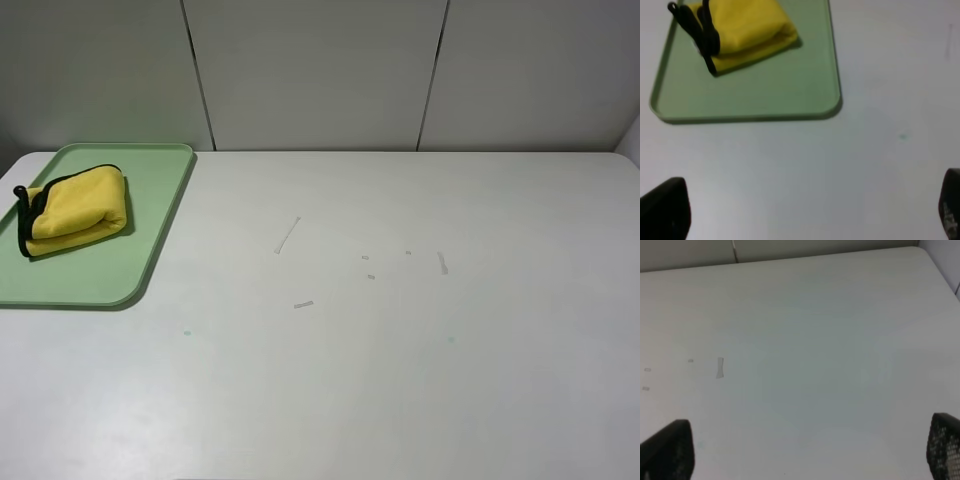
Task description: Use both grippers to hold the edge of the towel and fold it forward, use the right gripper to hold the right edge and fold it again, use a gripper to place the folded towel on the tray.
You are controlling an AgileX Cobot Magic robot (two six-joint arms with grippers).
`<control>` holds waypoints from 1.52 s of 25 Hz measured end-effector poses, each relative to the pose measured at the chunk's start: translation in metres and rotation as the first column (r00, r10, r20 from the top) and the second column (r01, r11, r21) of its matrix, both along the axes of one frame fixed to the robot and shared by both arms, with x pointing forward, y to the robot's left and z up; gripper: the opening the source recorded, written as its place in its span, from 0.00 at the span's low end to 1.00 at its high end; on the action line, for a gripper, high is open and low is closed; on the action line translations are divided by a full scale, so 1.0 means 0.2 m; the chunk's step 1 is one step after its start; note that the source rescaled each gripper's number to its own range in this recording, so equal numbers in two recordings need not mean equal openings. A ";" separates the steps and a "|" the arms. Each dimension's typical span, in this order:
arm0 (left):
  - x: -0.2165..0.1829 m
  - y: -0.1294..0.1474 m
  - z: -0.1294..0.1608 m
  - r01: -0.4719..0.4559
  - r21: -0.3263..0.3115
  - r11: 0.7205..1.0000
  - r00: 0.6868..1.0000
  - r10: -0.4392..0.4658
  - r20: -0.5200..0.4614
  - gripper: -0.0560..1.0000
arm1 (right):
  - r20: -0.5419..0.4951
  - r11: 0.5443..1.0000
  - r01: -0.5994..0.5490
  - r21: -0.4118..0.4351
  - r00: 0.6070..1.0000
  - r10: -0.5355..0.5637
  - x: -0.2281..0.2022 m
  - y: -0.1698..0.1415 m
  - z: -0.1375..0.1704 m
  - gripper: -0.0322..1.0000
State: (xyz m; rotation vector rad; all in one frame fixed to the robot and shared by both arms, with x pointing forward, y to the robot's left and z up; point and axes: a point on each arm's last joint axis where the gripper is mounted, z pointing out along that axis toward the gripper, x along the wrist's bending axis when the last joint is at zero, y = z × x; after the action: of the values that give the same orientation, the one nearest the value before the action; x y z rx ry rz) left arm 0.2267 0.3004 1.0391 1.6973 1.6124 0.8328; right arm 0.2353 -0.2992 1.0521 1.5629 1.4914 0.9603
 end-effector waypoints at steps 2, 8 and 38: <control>0.00 0.00 0.00 0.000 0.000 1.000 1.000 0.000 0.007 1.00 | 0.000 1.000 0.000 0.000 1.000 0.000 0.00 0.00 0.00 1.00; 0.01 0.00 0.00 0.001 0.001 1.000 1.000 -0.001 0.016 1.00 | 0.000 1.000 0.000 0.000 1.000 0.000 0.00 0.00 0.00 1.00; 0.01 0.00 0.00 0.003 0.004 1.000 1.000 -0.003 0.015 1.00 | 0.000 1.000 0.000 0.000 1.000 0.000 0.00 0.00 0.00 1.00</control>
State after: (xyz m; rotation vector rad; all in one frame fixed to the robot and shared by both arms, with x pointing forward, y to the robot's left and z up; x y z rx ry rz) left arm 0.2282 0.3004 1.0393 1.6913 1.5992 0.8458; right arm 0.2353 -0.2992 1.0521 1.5629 1.4914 0.9603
